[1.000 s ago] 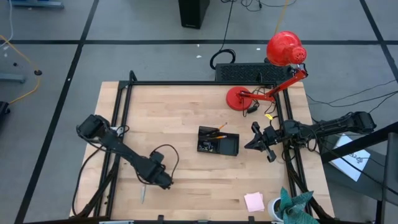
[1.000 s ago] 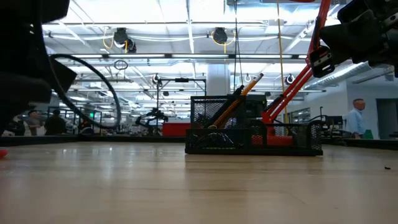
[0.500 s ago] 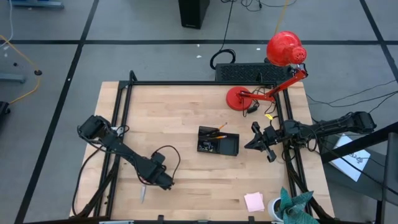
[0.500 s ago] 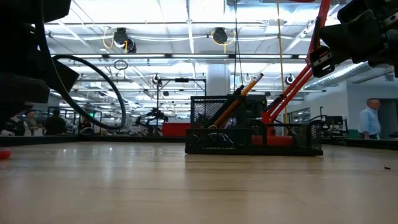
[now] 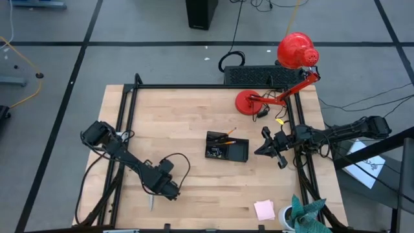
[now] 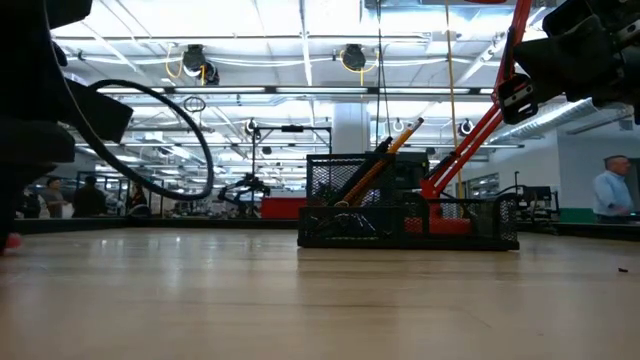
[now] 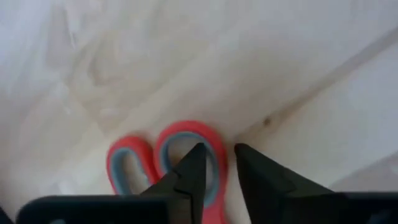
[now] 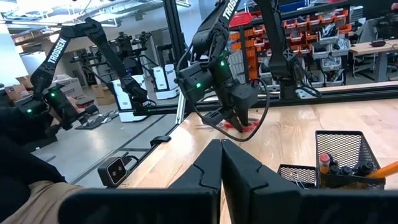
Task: Pick and place office supplies into organizer
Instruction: Put the red scissors into the desk organizer
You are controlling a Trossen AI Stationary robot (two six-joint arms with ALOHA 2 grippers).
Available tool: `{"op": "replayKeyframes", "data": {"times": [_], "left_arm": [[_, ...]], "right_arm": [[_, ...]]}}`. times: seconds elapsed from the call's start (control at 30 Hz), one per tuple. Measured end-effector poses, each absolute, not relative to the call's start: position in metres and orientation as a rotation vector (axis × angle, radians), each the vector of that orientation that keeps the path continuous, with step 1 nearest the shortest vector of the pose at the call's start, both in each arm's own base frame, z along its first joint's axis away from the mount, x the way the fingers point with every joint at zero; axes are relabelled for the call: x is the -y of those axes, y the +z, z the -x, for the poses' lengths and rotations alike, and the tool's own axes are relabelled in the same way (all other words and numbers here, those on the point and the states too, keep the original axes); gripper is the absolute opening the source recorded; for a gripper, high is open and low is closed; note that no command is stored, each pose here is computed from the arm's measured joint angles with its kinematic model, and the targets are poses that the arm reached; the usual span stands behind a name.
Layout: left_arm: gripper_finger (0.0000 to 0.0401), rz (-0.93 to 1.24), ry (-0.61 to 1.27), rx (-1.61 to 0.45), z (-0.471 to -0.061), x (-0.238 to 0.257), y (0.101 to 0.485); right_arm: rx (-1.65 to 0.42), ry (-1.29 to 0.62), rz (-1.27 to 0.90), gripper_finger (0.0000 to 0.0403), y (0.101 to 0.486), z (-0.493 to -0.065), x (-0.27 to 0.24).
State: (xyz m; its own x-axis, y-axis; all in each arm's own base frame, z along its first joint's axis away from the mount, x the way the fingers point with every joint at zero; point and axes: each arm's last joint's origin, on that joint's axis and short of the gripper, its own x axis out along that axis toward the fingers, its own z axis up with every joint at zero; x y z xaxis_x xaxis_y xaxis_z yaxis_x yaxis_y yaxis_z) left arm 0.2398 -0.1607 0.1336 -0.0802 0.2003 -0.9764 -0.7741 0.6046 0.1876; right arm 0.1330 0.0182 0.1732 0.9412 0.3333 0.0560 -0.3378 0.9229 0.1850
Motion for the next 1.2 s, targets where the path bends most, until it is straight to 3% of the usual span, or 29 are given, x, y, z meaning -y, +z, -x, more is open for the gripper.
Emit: {"op": "replayKeyframes", "data": {"times": [0.23, 0.47, 0.7, 1.2], "left_arm": [[0.0012, 0.496, 0.867, -1.383, -0.24, 0.162, 0.133], [0.0037, 0.488, 0.838, -1.388, -0.241, 0.163, 0.133], [0.0011, 0.41, 0.775, -1.312, -0.248, 0.164, 0.136], [0.0007, 0.034, 0.688, -0.906, -0.288, 0.17, 0.184]], "right_arm": [[0.023, 0.343, -0.194, 0.0, 0.173, -0.133, -0.018], [0.024, 0.341, -0.195, 0.0, 0.173, -0.133, -0.018], [0.024, 0.341, -0.195, 0.0, 0.173, -0.133, -0.018], [0.028, 0.344, -0.216, 0.0, 0.174, -0.133, -0.018]]}}
